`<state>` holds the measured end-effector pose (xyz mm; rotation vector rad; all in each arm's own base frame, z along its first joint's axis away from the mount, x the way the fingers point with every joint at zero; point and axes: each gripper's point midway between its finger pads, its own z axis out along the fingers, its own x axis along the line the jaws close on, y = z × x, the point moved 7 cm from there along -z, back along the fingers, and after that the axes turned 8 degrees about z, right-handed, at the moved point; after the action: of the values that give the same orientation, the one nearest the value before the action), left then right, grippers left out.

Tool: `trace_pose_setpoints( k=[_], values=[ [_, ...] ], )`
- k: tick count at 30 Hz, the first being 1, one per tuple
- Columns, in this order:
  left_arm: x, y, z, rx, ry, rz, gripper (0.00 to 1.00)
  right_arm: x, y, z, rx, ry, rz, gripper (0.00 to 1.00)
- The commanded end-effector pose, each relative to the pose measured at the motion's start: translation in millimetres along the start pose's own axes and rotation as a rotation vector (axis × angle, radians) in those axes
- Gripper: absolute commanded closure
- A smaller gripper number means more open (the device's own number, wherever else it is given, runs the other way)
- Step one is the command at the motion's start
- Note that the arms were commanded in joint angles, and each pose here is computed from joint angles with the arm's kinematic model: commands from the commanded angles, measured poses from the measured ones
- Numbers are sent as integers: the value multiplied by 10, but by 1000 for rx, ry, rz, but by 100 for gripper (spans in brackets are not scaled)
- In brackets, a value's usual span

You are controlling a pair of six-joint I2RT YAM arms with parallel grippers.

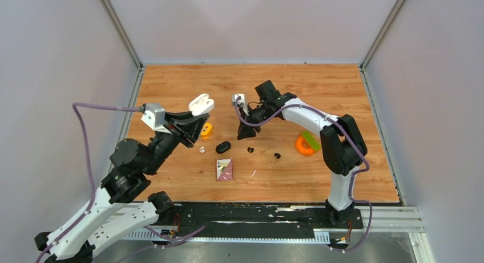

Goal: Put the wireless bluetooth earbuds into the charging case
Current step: Pick up the earbud from the center of the board.

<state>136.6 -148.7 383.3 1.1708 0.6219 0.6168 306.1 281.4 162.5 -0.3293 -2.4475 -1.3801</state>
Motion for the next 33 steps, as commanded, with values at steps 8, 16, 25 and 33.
trace_pose_setpoints(
  k=[8,16,25,33],
  values=[
    [702,-111,-708,225,566,223,100,452,252,680,40,44,-277,64],
    [793,-93,-985,243,640,242,100,390,432,1092,72,96,-303,64],
    [757,-126,-1008,243,599,220,100,303,492,1576,147,83,-310,62],
    [677,-158,-985,227,526,168,100,182,394,1751,208,51,-305,51]
  ],
)
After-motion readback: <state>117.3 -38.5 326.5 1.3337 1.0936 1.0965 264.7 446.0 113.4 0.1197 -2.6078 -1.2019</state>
